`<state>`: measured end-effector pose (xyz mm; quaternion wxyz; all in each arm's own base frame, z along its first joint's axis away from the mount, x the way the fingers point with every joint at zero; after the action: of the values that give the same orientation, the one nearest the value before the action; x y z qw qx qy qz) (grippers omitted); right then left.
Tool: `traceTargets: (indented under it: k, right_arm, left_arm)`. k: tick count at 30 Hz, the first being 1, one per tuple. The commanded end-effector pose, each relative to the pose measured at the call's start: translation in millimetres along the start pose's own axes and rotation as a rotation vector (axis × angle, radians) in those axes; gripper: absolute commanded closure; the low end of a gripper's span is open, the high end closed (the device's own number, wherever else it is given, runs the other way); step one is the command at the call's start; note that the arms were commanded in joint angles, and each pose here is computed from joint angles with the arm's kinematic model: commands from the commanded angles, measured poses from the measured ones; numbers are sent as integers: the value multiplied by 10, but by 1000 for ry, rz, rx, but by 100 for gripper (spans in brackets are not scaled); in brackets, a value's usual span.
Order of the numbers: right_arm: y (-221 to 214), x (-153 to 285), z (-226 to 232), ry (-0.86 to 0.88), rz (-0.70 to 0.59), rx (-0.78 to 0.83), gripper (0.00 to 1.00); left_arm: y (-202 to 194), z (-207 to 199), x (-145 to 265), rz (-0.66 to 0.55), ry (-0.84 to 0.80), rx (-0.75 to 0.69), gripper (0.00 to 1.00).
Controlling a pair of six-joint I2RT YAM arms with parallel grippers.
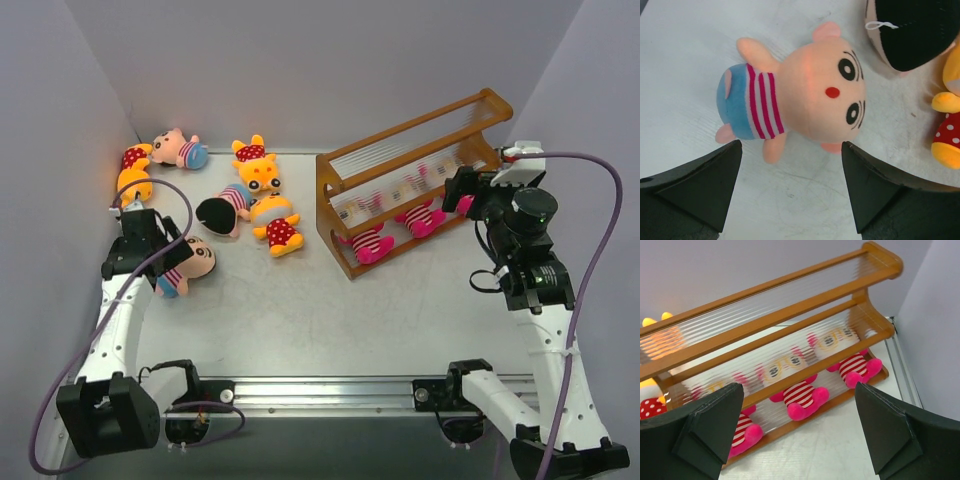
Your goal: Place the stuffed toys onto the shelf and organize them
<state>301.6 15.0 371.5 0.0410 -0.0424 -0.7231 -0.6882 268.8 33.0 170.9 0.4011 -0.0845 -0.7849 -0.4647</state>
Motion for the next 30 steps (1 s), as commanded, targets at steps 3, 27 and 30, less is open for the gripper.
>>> traceTargets:
  k: [3,27,30]
  right_arm:
    - [29,140,283,120,-47,85,0]
    - [-224,281,861,378,-24,145,1]
    - [-264,264,921,396,-9,158,0]
  left_arm:
    - [146,142,-142,17,30,162,11]
    - [583,-564,-369,44,-244,88,10]
    - [600,-947,-343,21,-318,18,10]
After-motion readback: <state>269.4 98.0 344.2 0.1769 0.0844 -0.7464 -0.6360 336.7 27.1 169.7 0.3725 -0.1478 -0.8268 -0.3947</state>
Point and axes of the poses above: each gripper's point midway between its finger pads, its own x axis back along the fingers, its own z axis along the line the jaws close on, y = z × x, the point moved 2 cm from there along x, back along the fingers, and after that the axes turned 7 degrees about x, right-handed, at the moved point
